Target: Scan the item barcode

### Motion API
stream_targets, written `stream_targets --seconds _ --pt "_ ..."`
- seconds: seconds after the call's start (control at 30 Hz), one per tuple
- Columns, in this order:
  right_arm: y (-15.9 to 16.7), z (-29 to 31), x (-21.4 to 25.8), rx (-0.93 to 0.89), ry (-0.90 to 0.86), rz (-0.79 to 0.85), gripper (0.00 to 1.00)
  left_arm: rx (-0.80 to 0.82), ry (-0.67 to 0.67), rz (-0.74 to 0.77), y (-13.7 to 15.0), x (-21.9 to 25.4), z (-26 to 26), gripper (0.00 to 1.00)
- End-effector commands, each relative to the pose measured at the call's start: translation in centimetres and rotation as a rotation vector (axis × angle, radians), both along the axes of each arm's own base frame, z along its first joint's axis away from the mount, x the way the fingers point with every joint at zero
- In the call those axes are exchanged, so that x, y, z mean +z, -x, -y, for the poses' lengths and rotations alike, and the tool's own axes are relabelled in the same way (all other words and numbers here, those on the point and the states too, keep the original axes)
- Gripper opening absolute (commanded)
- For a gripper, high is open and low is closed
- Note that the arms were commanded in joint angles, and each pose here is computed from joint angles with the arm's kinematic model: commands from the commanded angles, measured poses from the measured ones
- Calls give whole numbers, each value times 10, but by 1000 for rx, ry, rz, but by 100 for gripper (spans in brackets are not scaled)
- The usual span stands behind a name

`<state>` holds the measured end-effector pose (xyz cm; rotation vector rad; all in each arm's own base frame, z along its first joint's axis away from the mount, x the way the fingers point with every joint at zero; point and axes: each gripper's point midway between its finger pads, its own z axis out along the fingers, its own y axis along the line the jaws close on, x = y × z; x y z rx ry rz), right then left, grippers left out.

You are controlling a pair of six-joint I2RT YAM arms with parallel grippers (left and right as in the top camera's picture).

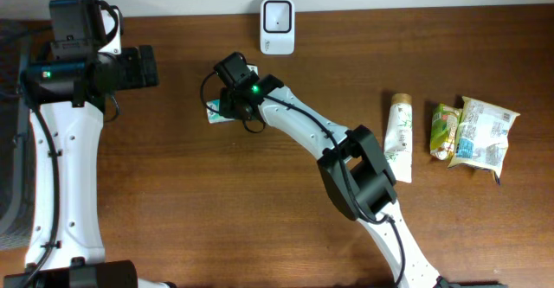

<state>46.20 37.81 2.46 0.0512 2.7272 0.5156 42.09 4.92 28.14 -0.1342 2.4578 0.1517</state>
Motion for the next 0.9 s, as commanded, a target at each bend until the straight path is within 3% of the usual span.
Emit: stream_targets --seconds 0.0,0.07,0.17,0.37,0.47,0.63,0.7,0.77,0.87 --pt "5 6 -25 11 50 -39 13 14 -1 21 2 8 -2 99" --pt "7 4 -25 62 57 -32 4 14 -1 22 2 8 -2 99" --pt "12 -1 -21 176 48 -24 4 14 -1 21 2 8 -2 99" --pt "16 42 38 412 130 11 4 14 -1 22 2 8 -2 99" --pt "20 79 56 652 240 58 4 14 -1 21 2 8 -2 99" --pt "22 99 36 993 342 114 4 14 -1 21 2 8 -2 99" --pt "29 89 36 989 265 99 6 14 -1 21 2 8 -2 99" --pt "40 72 50 915 118 66 24 14 -1 21 2 8 -2 99" --pt "60 41 78 910 -142 47 32 14 -1 21 2 8 -2 99"
